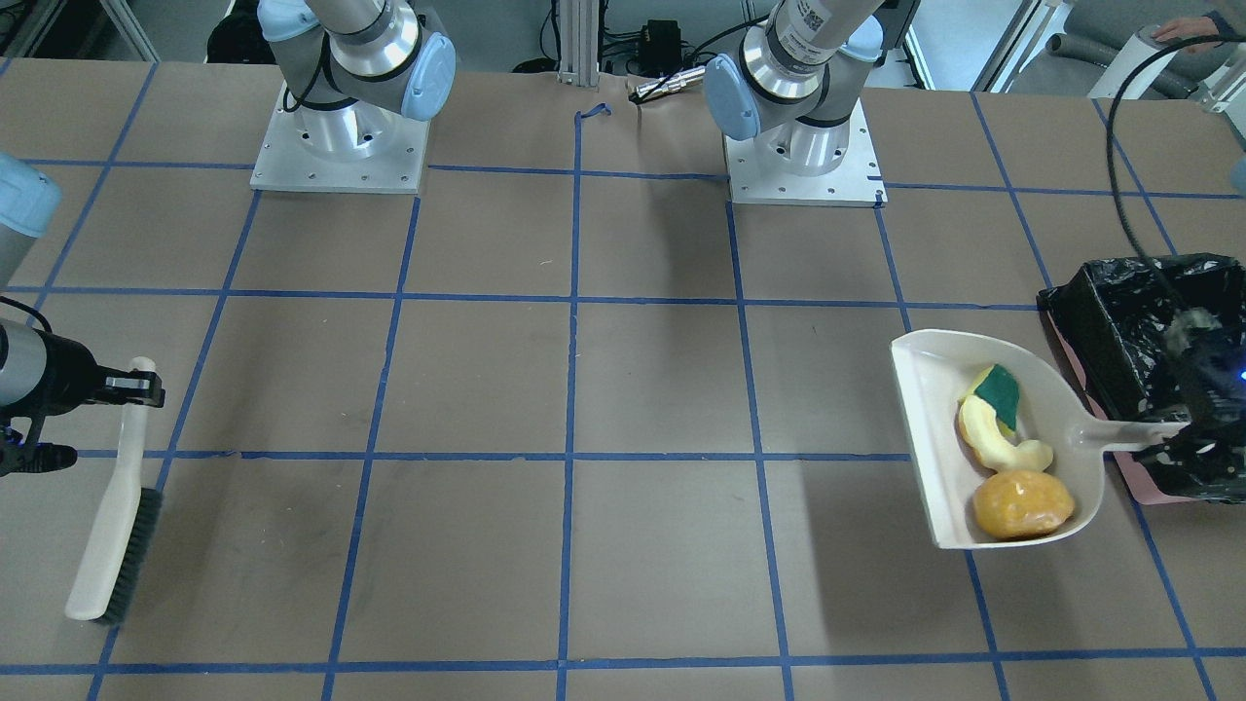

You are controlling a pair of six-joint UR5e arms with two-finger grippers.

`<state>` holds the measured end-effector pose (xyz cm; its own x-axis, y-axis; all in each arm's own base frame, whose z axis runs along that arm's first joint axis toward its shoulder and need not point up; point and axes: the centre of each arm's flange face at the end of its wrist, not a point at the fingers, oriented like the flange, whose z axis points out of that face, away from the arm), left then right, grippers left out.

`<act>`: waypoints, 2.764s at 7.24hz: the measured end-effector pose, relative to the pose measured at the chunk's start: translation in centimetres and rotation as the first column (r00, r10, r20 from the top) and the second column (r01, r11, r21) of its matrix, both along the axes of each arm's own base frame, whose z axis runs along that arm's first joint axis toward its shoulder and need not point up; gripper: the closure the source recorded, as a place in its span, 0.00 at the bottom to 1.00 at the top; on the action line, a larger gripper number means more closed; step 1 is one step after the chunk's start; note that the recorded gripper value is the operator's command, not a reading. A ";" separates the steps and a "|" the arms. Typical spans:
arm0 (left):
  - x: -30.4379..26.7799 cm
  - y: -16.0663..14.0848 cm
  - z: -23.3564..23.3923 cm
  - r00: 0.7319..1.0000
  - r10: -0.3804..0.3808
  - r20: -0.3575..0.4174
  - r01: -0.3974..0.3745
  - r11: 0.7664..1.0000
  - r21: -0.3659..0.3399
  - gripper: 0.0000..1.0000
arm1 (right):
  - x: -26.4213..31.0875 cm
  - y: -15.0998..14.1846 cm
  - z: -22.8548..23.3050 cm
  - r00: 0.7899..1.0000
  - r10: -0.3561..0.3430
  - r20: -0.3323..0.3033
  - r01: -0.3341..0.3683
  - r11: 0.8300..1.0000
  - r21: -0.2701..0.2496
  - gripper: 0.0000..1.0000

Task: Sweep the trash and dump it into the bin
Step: 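Carry the dustpan toward the bin with the left gripper while the right withdraws, then tilt the dustpan over the black bin with the left gripper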

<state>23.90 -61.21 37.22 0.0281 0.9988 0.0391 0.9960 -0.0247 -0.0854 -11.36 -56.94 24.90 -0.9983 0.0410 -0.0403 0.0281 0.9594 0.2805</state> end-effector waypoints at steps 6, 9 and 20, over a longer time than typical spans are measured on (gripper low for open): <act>19.8 6.1 4.5 0.941 -0.311 0.132 0.311 0.950 0.018 0.82 | 1.6 0.8 -0.3 0.999 0.046 0.000 -0.046 0.999 0.001 1.00; 25.1 6.2 3.4 0.825 -0.496 0.269 0.510 0.860 0.024 0.83 | 1.6 0.9 -0.6 0.999 0.047 -0.009 -0.048 0.999 -0.006 1.00; 24.4 5.9 2.6 0.452 -0.710 0.540 0.819 0.570 0.064 0.94 | 1.8 1.4 -2.2 1.000 0.013 -0.009 -0.013 1.000 0.026 0.73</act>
<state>48.26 -55.27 39.80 0.8169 0.5659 0.1119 0.4604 -0.7565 0.4645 -9.59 -55.50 22.68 -0.9991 0.0288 -0.0307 0.0181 0.9521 0.3053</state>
